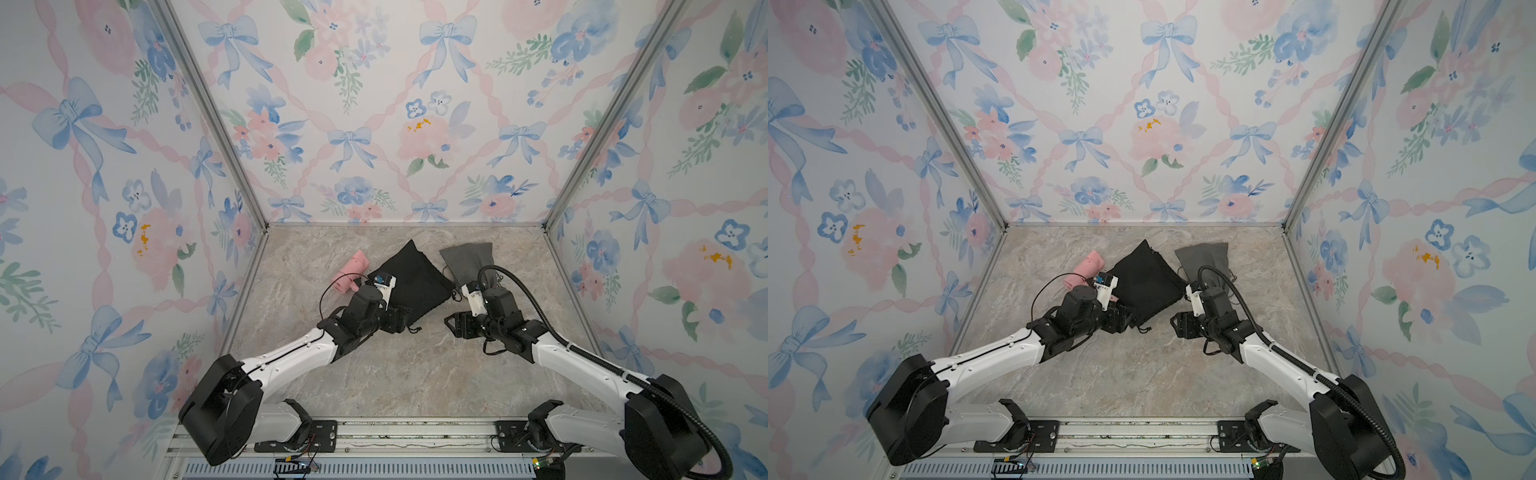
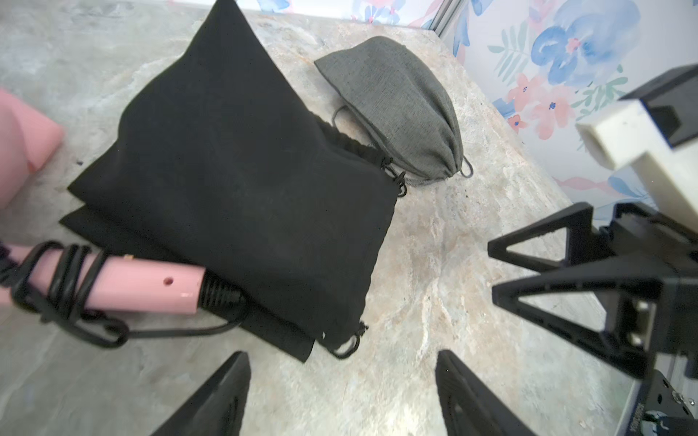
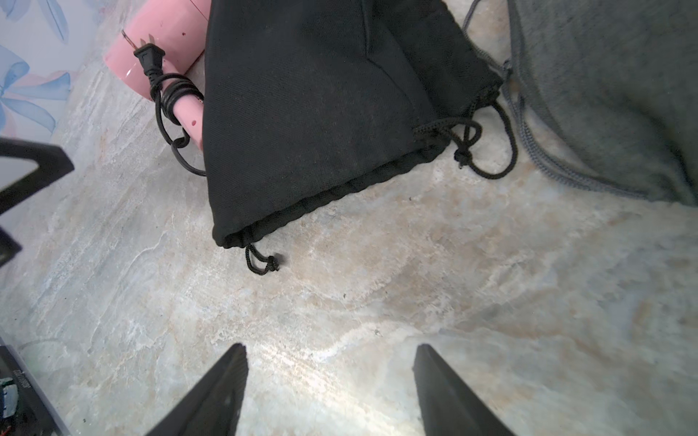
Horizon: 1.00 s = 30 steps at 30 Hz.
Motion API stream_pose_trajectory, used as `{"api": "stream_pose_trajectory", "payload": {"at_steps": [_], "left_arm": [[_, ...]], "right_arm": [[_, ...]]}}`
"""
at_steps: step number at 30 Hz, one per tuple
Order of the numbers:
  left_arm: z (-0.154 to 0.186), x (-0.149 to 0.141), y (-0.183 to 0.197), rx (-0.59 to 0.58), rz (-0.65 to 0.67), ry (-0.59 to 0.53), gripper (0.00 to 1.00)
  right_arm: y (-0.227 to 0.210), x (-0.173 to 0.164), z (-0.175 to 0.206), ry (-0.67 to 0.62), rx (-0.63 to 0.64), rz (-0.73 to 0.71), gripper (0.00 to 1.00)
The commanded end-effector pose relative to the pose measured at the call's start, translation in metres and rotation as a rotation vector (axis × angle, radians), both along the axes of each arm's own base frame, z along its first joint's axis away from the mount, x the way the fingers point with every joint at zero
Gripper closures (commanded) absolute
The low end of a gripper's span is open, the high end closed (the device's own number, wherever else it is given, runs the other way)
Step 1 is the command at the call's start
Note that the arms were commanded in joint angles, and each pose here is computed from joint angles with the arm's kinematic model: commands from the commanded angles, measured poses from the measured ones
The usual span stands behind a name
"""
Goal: Pack away hair dryers
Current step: Adjust the drawstring bag at the center of the board.
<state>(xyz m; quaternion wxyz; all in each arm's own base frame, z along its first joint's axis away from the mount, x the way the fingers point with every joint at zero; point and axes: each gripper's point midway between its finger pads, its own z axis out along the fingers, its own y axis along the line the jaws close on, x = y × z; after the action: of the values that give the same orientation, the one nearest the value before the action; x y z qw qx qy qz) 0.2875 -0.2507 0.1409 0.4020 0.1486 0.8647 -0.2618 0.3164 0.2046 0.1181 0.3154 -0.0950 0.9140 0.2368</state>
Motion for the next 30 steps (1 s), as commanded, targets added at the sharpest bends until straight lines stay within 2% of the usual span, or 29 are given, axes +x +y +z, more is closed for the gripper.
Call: {"api": "stream_pose_trajectory", "payload": {"at_steps": [1,7,14,18,21,24,27,30], "left_arm": [[-0.028,-0.015,0.014,0.026,0.027,0.065,0.24],[-0.056,-0.037,-0.006,0.063,0.012,0.141,0.29],[-0.083,-0.05,-0.042,-0.014,0.156,0.332,0.33],[-0.081,-0.051,-0.05,-0.099,0.288,0.378,0.33],[-0.065,-0.042,-0.059,-0.182,0.368,0.382,0.33],[-0.063,-0.037,-0.063,-0.199,0.424,0.406,0.31],[-0.06,-0.036,-0.074,-0.173,0.454,0.408,0.31],[-0.066,-0.033,-0.081,-0.068,0.479,0.418,0.32]], "right_arm": [[-0.004,0.006,-0.008,0.014,0.008,-0.038,0.28],[-0.01,0.018,-0.004,0.014,0.019,-0.084,0.29],[-0.034,0.031,0.014,-0.018,0.049,-0.201,0.32],[-0.044,0.031,0.022,-0.041,0.055,-0.25,0.32],[-0.05,0.03,0.028,-0.064,0.058,-0.273,0.32],[-0.056,0.027,0.03,-0.079,0.042,-0.292,0.32],[-0.062,0.024,0.033,-0.091,0.028,-0.304,0.32],[-0.069,0.021,0.037,-0.112,0.015,-0.322,0.32]]}}
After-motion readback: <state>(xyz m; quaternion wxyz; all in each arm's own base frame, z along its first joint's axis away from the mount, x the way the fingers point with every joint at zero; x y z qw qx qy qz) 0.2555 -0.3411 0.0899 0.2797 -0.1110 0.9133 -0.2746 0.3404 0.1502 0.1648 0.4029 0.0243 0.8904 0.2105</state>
